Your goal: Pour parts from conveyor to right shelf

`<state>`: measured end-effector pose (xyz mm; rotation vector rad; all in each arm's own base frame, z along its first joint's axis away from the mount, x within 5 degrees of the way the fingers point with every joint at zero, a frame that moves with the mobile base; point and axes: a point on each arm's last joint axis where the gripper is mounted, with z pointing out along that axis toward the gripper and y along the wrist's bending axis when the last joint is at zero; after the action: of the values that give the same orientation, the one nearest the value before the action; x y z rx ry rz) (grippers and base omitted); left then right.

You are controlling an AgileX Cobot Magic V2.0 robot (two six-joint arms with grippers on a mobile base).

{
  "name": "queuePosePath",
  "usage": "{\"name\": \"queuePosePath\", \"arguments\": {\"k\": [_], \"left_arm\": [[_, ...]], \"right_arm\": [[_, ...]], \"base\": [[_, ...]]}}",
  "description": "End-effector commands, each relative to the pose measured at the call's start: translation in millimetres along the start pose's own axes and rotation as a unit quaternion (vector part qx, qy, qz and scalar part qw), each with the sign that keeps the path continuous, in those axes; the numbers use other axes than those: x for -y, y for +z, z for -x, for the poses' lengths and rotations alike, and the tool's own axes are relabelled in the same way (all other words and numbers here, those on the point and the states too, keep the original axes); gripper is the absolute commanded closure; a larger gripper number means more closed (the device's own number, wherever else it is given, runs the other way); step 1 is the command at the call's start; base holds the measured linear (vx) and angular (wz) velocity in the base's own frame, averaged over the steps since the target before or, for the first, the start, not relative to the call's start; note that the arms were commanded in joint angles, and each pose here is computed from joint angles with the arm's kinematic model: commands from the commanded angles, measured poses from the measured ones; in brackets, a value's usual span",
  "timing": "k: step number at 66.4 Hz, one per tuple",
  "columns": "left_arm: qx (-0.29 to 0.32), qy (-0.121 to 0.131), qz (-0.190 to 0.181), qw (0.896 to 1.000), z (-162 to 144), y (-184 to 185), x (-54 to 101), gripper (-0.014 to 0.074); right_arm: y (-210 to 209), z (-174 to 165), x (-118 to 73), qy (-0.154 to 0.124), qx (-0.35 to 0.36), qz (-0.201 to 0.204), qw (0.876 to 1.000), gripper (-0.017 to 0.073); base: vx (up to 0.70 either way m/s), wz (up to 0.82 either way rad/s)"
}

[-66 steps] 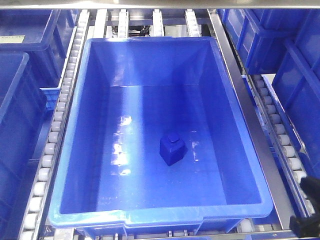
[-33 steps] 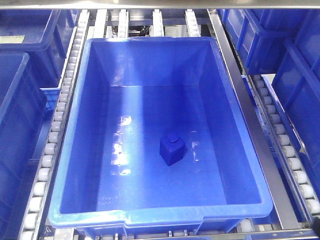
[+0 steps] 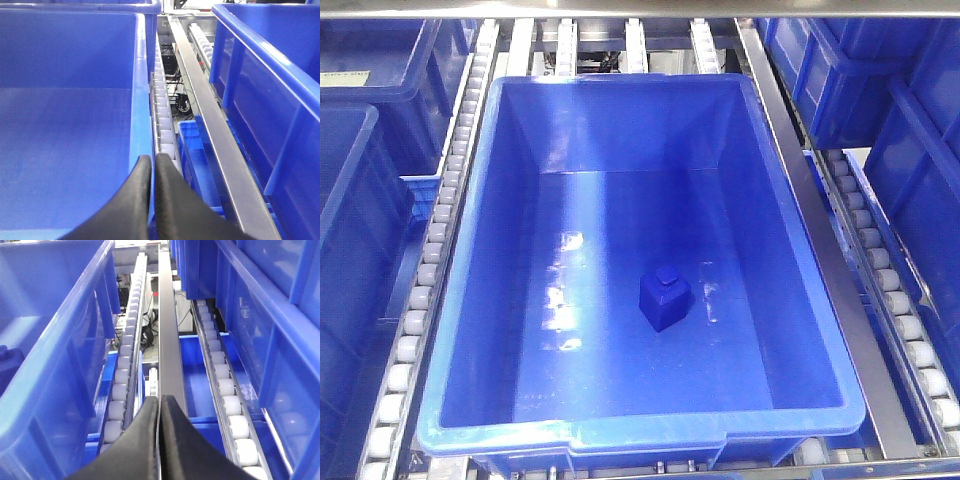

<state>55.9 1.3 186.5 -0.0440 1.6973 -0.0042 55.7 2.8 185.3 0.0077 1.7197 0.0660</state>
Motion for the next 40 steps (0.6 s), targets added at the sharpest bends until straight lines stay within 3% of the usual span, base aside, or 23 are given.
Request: {"name": "queuePosePath", "arguments": {"k": [1,40], "left_arm": [[0.051,-0.008,-0.005,0.999,13.4,-2.8,0.8,0.0600],[0.052,-0.008,-0.005,0.999,13.5,-2.8,0.8,0.0600]], "right_arm": [[-0.4,2.9,0.6,-0.007,0.035,-0.004,0.999,0.0568],[-0.3,3.6,0.6,-0.006,0.038,-0.004,0.999,0.0568]], "base": [[0.00,0.00],[0.00,0.00]]}}
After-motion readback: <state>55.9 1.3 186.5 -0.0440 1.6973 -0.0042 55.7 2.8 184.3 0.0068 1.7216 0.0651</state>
